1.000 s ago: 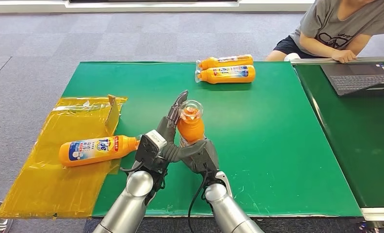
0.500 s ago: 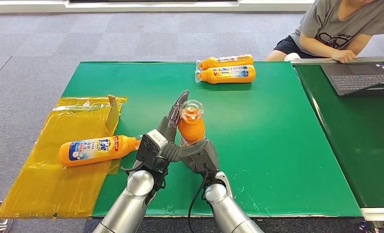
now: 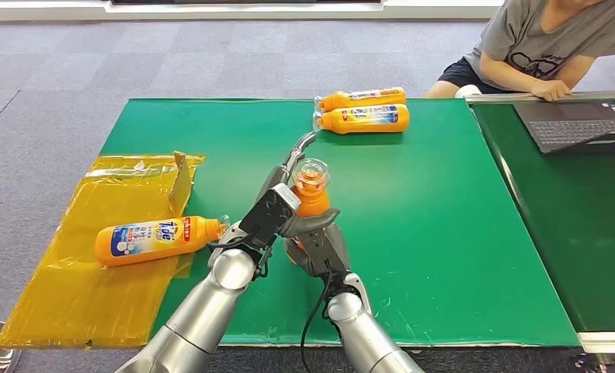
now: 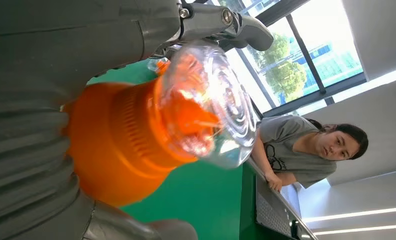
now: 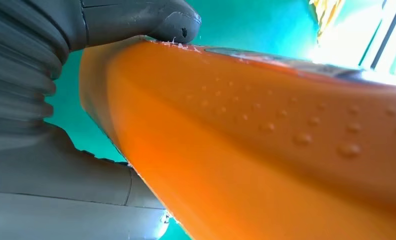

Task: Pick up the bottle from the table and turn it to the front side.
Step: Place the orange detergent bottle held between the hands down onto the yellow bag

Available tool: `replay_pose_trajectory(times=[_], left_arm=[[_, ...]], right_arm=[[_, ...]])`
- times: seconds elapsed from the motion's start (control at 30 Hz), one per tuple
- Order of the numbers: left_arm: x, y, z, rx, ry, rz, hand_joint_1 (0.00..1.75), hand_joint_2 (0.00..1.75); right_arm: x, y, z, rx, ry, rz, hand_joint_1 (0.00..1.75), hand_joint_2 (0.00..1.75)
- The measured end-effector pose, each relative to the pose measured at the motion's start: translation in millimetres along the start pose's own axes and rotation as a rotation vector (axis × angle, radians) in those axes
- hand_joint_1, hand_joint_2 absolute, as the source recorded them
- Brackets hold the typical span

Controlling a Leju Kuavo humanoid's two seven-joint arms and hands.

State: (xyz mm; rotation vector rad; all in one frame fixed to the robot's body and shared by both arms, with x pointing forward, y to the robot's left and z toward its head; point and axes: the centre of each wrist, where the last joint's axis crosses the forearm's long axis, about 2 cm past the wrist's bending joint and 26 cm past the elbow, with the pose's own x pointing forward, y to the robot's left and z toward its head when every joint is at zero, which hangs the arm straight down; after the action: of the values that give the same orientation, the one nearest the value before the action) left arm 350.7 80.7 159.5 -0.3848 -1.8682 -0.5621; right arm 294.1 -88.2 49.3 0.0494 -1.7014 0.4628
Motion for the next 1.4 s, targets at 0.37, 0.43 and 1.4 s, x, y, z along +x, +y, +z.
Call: replay_pose_trajectory(times=[0.37, 0.43, 1.4], left_arm=[[-4.2, 10.6, -11.6, -0.031, 0.036, -0.056, 0.00, 1.75], [-4.9, 10.7, -11.6, -0.032, 0.039, -0.056, 0.00, 1.75], [-7.5, 12.7, -12.5, -0.058, 0.056, -0.109, 1.75, 1.75]], right_arm=[[-0.3, -0.4, -1.9, 0.011, 0.002, 0.007, 1.75, 1.75], [-0.7, -0.3, -1.7, 0.012, 0.005, 0.008, 1.75, 1.75], [-2.3, 0.0, -1.1, 0.024, 0.028, 0.005, 1.75, 1.75]])
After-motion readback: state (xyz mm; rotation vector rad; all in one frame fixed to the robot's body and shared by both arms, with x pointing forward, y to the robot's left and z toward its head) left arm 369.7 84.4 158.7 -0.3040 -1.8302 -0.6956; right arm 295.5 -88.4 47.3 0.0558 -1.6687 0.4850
